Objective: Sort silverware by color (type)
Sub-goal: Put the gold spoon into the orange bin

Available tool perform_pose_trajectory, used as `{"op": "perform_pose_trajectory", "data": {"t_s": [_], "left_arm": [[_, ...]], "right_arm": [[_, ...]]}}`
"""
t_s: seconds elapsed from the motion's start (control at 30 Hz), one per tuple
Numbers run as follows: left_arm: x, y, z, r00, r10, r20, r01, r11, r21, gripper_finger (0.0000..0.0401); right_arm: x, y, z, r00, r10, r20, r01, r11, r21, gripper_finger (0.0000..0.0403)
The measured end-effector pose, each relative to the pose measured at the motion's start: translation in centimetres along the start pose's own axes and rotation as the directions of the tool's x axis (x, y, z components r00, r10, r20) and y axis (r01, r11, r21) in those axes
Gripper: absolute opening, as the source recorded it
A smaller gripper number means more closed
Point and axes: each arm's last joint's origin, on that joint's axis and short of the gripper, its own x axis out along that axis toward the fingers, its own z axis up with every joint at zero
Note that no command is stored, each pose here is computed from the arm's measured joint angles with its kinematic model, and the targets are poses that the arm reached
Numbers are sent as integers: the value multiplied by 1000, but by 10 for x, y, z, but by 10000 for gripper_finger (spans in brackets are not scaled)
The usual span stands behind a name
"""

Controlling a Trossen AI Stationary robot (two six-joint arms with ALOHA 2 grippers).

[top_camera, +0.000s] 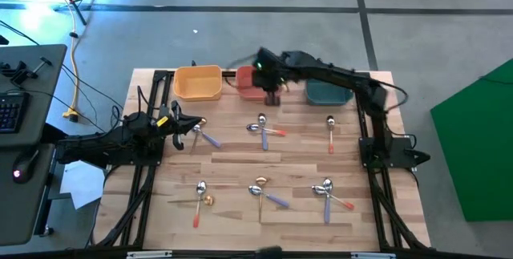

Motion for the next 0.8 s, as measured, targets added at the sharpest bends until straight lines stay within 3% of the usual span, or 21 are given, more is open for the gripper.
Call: {"op": "perform_pose_trajectory", "data": {"t_s": [0.23,0.47,0.8], "left_arm": [[0,0,0,1000,0,1,0,1000,0,0],[0,0,0,1000,-1,1,1,1000,0,0],[0,0,0,1000,-1,0,1,1000,-1,0]], "right_arm": [[52,-37,10,999,44,-24,-42,997,67,5],[100,-52,-15,991,103,-89,-94,991,100,5],[126,-65,-30,984,162,-68,-150,977,152,6]]}}
